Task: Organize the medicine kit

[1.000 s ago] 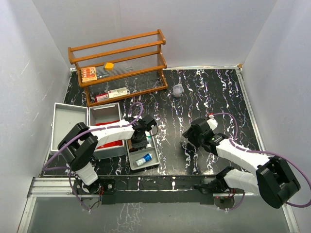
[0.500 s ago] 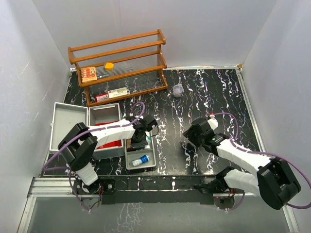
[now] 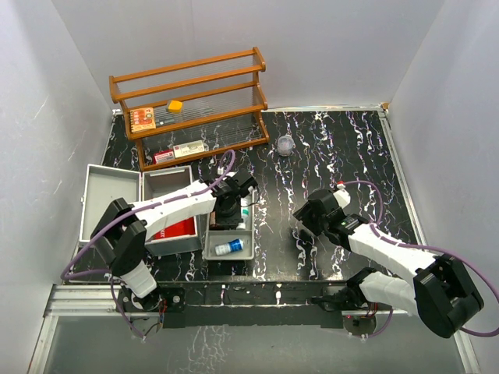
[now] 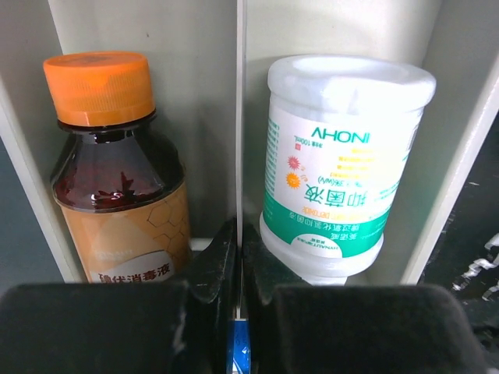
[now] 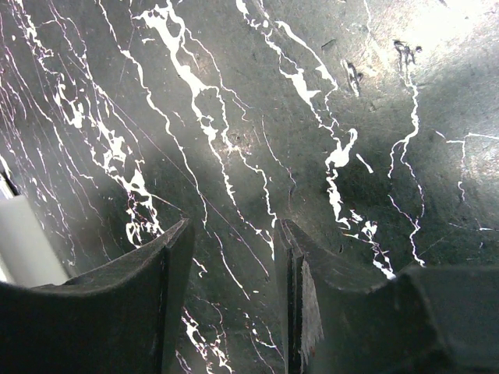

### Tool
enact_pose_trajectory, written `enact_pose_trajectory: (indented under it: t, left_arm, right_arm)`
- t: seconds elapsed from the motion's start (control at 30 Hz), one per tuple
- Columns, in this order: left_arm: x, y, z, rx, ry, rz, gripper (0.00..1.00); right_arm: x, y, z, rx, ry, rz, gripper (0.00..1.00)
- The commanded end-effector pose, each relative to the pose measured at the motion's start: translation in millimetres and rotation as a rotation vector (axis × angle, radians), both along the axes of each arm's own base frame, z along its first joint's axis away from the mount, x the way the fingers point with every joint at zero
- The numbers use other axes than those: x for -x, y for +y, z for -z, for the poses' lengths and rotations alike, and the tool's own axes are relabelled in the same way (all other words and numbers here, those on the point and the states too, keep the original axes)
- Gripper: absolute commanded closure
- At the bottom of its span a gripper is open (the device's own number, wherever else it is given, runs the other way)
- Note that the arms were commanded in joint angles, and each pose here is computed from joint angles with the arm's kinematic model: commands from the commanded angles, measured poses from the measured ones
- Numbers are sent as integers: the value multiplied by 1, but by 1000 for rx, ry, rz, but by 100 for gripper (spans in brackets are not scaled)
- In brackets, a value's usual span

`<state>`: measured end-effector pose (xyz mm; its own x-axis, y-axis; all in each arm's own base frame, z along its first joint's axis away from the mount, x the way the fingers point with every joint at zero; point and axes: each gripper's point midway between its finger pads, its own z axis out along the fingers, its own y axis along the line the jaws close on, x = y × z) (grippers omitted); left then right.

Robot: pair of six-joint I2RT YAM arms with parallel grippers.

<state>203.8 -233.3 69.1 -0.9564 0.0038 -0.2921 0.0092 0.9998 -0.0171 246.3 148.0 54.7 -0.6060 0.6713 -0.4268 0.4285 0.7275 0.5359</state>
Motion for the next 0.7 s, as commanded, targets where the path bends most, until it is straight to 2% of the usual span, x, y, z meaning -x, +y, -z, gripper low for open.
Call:
enact_pose_trajectory:
  t: [0.0, 0.3, 0.5, 0.67]
  left_arm:
    - [-12, -24, -49, 113, -68, 77, 100]
    - [-19, -42, -83, 164, -93, 163, 100]
    - [-32, -27, -111, 119, -138, 178, 100]
    - [-41, 2, -128, 67, -133, 133, 100]
  right_arm:
    - [-9, -3, -13, -15, -55, 30, 57]
    - [-10, -2, -16, -17, -58, 28, 57]
    - [-10, -1, -17, -17, -58, 25, 57]
    - [-11, -2, -16, -16, -52, 29, 57]
